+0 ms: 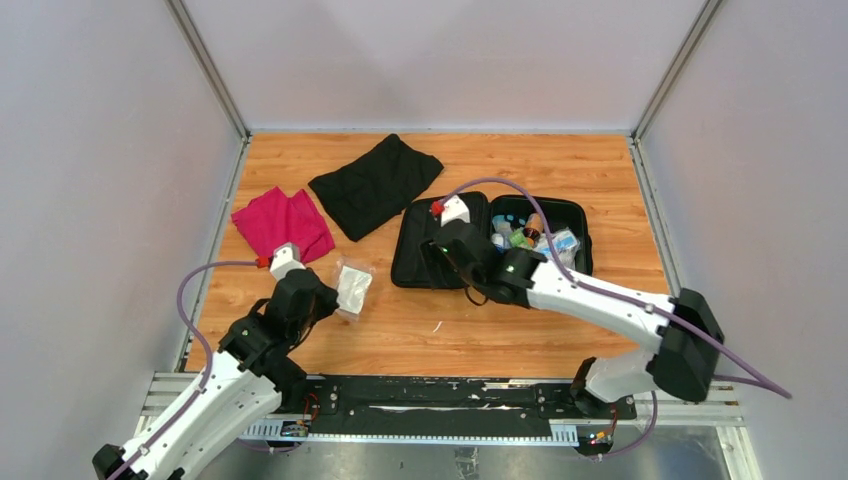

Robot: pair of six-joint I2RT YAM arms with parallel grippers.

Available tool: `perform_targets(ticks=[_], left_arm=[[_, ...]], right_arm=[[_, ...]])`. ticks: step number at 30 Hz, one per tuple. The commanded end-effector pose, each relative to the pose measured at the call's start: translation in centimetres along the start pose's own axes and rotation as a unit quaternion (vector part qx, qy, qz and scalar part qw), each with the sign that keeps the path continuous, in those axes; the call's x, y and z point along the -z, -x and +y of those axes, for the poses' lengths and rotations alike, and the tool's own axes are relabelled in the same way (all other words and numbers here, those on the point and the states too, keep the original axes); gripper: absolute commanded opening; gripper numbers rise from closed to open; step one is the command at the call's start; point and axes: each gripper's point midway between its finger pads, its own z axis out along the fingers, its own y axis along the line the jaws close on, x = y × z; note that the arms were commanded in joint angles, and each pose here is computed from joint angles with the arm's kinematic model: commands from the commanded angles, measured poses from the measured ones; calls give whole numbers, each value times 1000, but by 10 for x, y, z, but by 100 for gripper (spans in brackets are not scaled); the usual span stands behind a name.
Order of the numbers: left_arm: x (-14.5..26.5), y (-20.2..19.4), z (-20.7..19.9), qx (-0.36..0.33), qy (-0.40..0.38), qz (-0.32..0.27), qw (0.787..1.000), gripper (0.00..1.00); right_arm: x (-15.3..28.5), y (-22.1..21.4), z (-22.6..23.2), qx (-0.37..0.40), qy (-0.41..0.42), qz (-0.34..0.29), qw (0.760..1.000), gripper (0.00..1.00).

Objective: Organize the medicine kit

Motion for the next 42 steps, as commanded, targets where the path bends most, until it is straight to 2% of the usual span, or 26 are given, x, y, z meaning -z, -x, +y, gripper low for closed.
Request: perform_targets(ticks=[1, 5, 11, 18, 29, 37, 42], left_arm=[[4, 5, 4, 49, -2, -25, 998, 0], [9, 5, 10, 51, 3, -25, 998, 0], [16, 5, 18, 48, 19, -22, 998, 0], [22, 6, 28, 57, 22, -37, 997, 0], [22, 6, 26, 55, 19, -34, 998, 0], [22, 7, 27, 56, 18, -38, 998, 0], [22, 6, 27, 56, 18, -38, 998, 0]], right_arm=[[-28, 14, 3, -77, -75, 8, 994, 77], [-54, 24, 5, -99, -142, 36, 984, 77], [-93, 17, 10, -69, -208, 83, 972, 78], [-118, 6, -2, -15, -274, 108, 956, 72], [-145, -1, -1, 34, -292, 123, 948, 64], [-160, -9, -5, 58, -302, 139, 941, 47], [-165, -17, -11, 57, -307, 150, 938, 46]])
